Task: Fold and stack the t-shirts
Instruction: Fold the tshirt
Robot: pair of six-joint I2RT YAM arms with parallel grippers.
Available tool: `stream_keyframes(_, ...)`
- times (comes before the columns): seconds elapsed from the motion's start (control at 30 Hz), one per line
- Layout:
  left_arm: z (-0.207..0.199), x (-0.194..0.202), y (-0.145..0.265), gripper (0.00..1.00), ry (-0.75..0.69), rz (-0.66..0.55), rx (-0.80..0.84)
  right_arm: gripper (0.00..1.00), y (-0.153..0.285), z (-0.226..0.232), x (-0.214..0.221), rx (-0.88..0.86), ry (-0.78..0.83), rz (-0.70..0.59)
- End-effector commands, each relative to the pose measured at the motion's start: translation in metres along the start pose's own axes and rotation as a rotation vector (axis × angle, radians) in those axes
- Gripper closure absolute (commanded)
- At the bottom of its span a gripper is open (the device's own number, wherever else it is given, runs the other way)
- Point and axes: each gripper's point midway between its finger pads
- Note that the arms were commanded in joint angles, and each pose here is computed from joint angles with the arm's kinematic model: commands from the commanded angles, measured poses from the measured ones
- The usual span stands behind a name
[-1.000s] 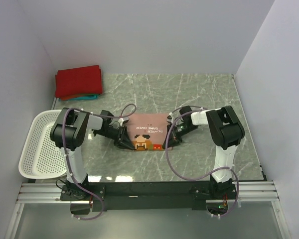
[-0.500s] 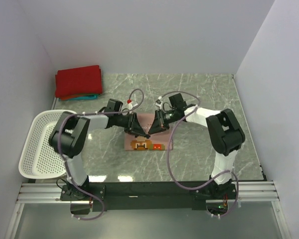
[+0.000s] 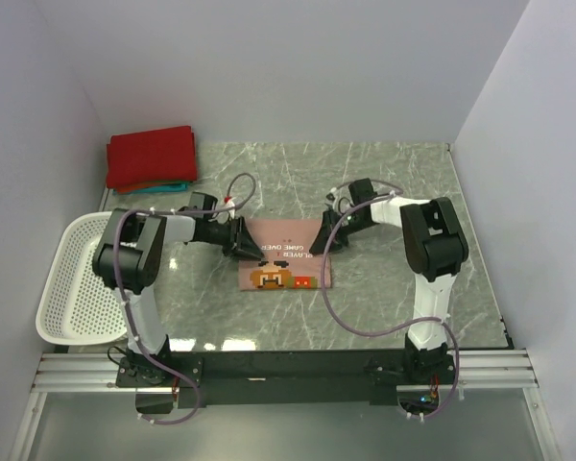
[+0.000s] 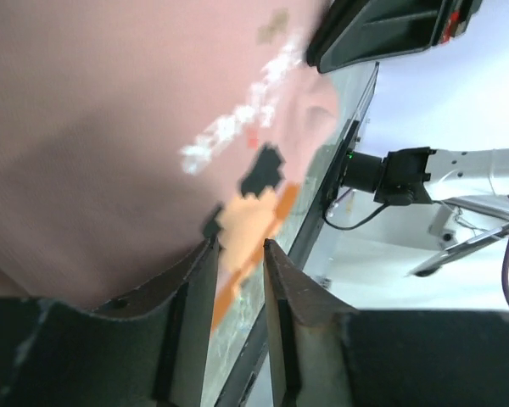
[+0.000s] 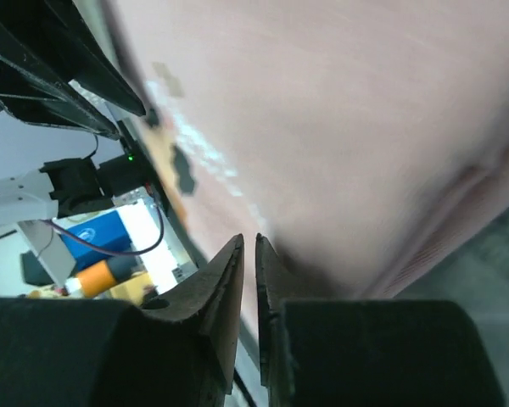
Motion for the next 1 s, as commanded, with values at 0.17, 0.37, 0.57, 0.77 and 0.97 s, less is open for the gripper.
stream_keyframes(0.17,-0.062,-0.075,0.008,0.65,-0.207,-0.177,0.058,0.80,0.018,0.052,-0.086,-0.068,0.201,-0.164)
stream_keyframes(0.37,-0.024,-0.123,-0.005,0.65,-0.102,-0.247,0.029,0.80,0.000,0.010,-0.109,-0.033,0.128,-0.186)
stream_keyframes(0.57,0.019,-0.143,0.008,0.64,-0.015,-0.279,-0.048,0.80,0.009,-0.056,-0.110,0.068,-0.009,-0.206)
stream_keyframes(0.77,0.000,-0.143,0.061,0.59,-0.158,-0.321,-0.105,0.73,0.058,-0.049,-0.133,0.116,0.032,-0.289)
stream_keyframes(0.97,-0.061,-0.115,0.111,0.33,-0.253,-0.430,-0.063,0.54,0.086,0.027,-0.130,0.279,0.335,-0.287)
Point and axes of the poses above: each gripper's point midway between its finger pads, its own y axis back along the fingers, its own z axis along the line the jaws close on, x = y × z, and after that the axes turned 11 degrees about y, right-handed
